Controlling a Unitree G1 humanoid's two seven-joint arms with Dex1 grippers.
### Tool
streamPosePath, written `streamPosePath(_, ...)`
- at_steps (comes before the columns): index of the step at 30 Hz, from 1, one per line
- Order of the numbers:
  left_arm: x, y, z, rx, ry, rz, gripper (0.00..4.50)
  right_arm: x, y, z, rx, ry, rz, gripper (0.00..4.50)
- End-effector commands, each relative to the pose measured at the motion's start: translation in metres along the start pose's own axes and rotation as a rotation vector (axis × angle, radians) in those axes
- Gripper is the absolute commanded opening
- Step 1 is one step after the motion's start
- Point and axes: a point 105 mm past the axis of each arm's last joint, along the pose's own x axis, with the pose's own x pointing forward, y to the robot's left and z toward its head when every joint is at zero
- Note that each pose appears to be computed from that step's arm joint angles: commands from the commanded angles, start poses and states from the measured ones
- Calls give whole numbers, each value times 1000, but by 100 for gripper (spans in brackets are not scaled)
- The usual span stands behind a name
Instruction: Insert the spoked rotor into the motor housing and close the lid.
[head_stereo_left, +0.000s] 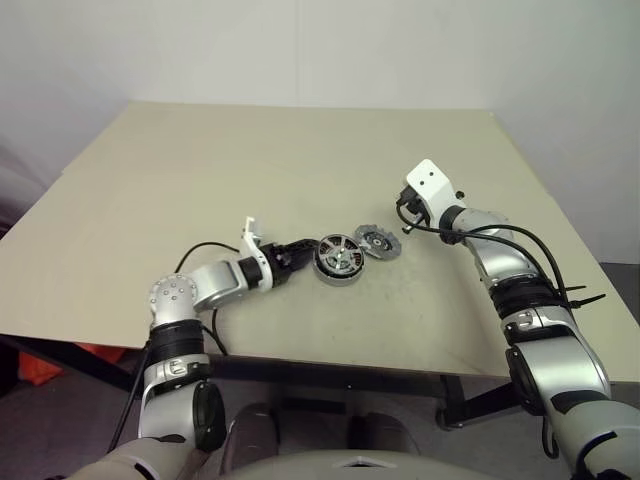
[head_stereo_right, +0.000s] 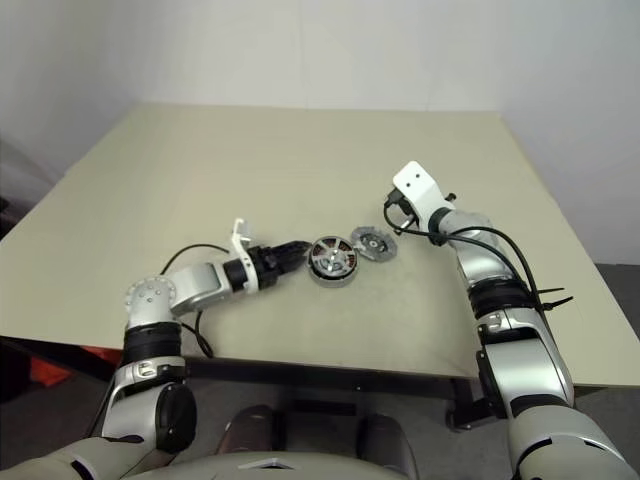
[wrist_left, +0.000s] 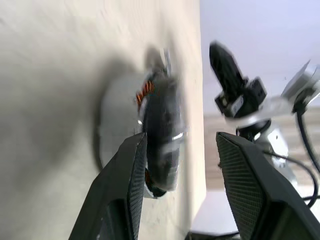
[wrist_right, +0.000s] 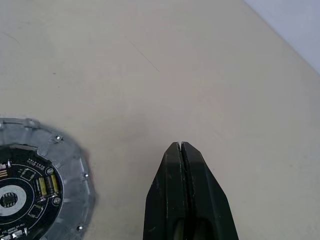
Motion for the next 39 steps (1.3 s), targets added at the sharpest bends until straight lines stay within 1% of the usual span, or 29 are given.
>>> streamPosePath(1, -12, -13, 9, 44, -41, -38, 233, -1, -7, 25, -25, -80, -16, 0)
streamPosePath(5, -16, -13, 9, 50, -56, -26, 233, 0, -4, 31, -24, -102, -1, 0)
streamPosePath(7, -16, -13, 10, 55, -66, -23, 233, -1, 0, 42, -9, -156, 28, 0)
streamPosePath(9, -17, -13, 13, 73, -84, -12, 233, -5, 10, 57, 12, -233, 97, 0)
streamPosePath(10, -18, -12, 16, 110, -96, 16, 233, -9, 18, 64, 21, -271, 149, 0)
streamPosePath(12, -20, -9, 23, 184, -130, 73, 233, -18, 36, 69, 35, -310, 259, 0)
streamPosePath(15, -23, -9, 34, 262, -176, 112, 233, -31, 61, 58, 41, -289, 403, 0)
streamPosePath(20, -29, -6, 47, 327, -226, 148, 233, -44, 82, 36, 37, -217, 512, 0)
streamPosePath(27, -34, -1, 56, 346, -268, 177, 233, -37, 104, 32, 64, -183, 530, 0)
streamPosePath(32, -35, 1, 58, 347, -284, 184, 233, -24, 110, 30, 92, -154, 496, 0)
streamPosePath(37, -37, 3, 60, 348, -299, 196, 233, -18, 119, 15, 108, -105, 491, 0)
streamPosePath(39, -39, 3, 62, 348, -309, 201, 233, -19, 120, 14, 109, -104, 495, 0)
